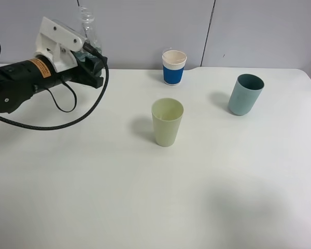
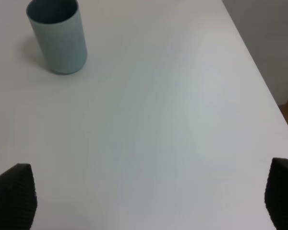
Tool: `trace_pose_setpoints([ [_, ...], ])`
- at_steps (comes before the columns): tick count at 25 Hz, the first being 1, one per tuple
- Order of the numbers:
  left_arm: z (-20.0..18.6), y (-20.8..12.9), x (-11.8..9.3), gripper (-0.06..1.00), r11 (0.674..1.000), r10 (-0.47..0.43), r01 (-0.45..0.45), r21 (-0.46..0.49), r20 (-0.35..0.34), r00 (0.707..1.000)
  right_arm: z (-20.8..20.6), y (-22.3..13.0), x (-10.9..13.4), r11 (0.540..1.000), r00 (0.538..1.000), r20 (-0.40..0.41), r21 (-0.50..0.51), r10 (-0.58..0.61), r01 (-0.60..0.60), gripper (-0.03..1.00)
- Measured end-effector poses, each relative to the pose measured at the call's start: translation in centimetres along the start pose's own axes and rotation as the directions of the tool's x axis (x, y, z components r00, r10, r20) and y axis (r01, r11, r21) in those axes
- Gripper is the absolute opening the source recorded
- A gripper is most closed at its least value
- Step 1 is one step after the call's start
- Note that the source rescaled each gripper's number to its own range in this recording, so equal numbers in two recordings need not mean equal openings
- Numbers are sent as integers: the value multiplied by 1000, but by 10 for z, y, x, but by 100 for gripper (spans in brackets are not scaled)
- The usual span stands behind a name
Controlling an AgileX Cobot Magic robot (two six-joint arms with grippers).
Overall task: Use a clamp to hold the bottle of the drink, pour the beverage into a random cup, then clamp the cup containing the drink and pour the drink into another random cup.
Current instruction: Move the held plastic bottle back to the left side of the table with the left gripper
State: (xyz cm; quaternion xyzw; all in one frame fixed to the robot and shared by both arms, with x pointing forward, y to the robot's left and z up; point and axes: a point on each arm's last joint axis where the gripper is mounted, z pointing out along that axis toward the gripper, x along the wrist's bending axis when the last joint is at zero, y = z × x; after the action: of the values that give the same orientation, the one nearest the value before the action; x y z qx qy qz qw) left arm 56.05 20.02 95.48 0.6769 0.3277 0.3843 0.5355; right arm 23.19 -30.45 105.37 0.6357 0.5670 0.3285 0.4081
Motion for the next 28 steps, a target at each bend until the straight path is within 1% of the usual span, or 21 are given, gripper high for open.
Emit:
trace_pose_setpoints([
  [3, -11, -7, 13, 8, 999, -31, 30, -25, -31, 999, 0, 0, 0, 1000, 1000, 0, 0, 0, 0, 100],
  [8, -25, -14, 33, 8, 998, -35, 31, -62, -62, 997, 0, 0, 0, 1000, 1000, 0, 0, 0, 0, 100],
  [11, -28, -19, 44, 8, 995, -56, 50, -91, -64, 996, 0, 0, 0, 1000, 1000, 0, 0, 0, 0, 100],
  [15, -29, -31, 50, 8, 992, -68, 63, -107, -48, 997, 0, 0, 0, 1000, 1000, 0, 0, 0, 0, 100],
  [19, -27, -47, 51, 8, 994, -82, 78, -80, -48, 995, 0, 0, 0, 1000, 1000, 0, 0, 0, 0, 100],
  [28, -21, -93, 44, 8, 996, -73, 74, 46, -27, 997, 0, 0, 0, 1000, 1000, 0, 0, 0, 0, 100],
])
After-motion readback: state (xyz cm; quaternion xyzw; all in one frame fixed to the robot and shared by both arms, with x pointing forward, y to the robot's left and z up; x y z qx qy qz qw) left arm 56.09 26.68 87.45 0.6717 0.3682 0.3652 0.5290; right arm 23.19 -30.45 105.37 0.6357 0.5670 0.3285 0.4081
